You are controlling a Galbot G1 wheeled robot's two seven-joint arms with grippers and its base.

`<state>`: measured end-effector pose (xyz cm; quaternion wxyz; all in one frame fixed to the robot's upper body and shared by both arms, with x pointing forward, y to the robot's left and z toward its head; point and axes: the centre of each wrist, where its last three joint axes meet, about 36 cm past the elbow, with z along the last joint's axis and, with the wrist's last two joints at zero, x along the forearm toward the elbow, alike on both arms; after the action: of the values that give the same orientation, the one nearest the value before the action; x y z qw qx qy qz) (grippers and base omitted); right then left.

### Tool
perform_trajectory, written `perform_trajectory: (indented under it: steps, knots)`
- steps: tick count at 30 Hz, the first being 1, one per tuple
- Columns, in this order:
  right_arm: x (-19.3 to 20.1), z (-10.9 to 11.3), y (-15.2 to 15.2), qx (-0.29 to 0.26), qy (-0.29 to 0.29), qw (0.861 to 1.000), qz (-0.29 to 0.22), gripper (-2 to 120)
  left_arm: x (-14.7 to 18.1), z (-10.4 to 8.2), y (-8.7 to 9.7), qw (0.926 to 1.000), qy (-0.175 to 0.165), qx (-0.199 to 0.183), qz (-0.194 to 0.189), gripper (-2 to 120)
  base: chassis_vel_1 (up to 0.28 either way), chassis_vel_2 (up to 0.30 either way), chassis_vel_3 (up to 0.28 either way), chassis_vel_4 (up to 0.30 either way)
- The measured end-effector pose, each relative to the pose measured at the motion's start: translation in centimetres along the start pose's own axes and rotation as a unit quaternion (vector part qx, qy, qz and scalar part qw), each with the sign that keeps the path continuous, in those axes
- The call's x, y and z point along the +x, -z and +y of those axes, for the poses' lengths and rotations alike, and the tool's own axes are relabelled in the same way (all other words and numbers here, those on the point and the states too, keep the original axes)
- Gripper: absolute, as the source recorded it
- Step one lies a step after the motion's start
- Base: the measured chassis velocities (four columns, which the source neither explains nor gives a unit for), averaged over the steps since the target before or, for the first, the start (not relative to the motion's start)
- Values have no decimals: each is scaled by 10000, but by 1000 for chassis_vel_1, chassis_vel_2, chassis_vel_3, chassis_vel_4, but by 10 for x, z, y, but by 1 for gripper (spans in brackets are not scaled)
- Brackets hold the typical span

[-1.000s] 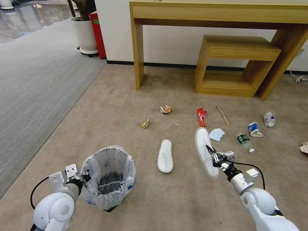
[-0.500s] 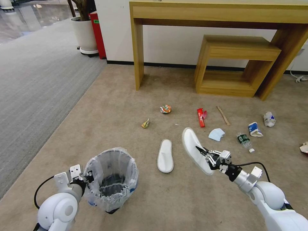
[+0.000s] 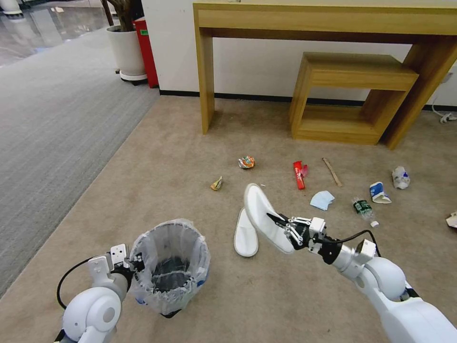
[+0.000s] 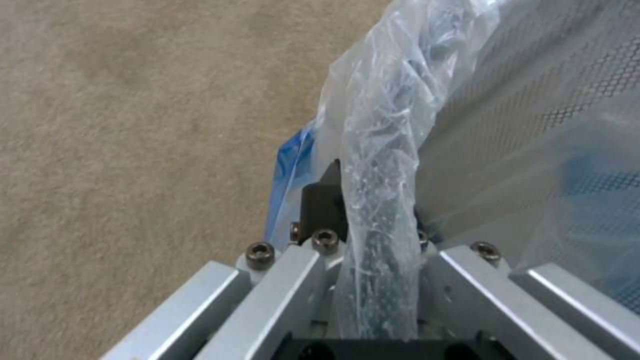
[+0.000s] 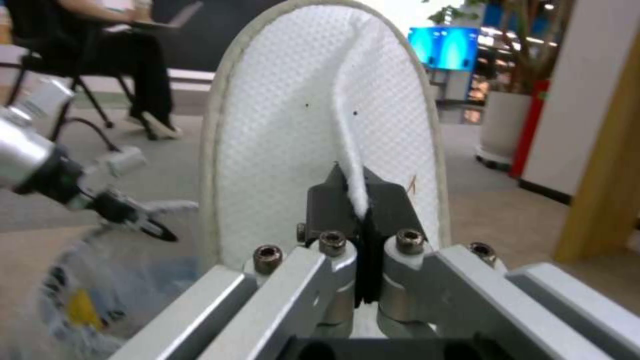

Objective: Pick up the trash bin and place the garbage on the floor into it.

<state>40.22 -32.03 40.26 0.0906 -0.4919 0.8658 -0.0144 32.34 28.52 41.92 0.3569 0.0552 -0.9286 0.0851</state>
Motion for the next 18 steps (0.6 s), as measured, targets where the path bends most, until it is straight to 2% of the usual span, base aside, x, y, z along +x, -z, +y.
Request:
perform_trajectory:
  steps: [8,13,18]
  knots:
    - [-19,2,6,-163,331,9992,-163,0,1,-5,5,9996,-198,-186,-3,0,0,0,0,0]
    - [-28,0,9,-154,464,9986,-216,0,4,-5,11,9993,-366,-118,36,0,0,0,0,0]
    - [-25,3,7,-172,469,9986,-146,0,13,-3,19,9993,-368,-20,-107,0,0,0,0,0]
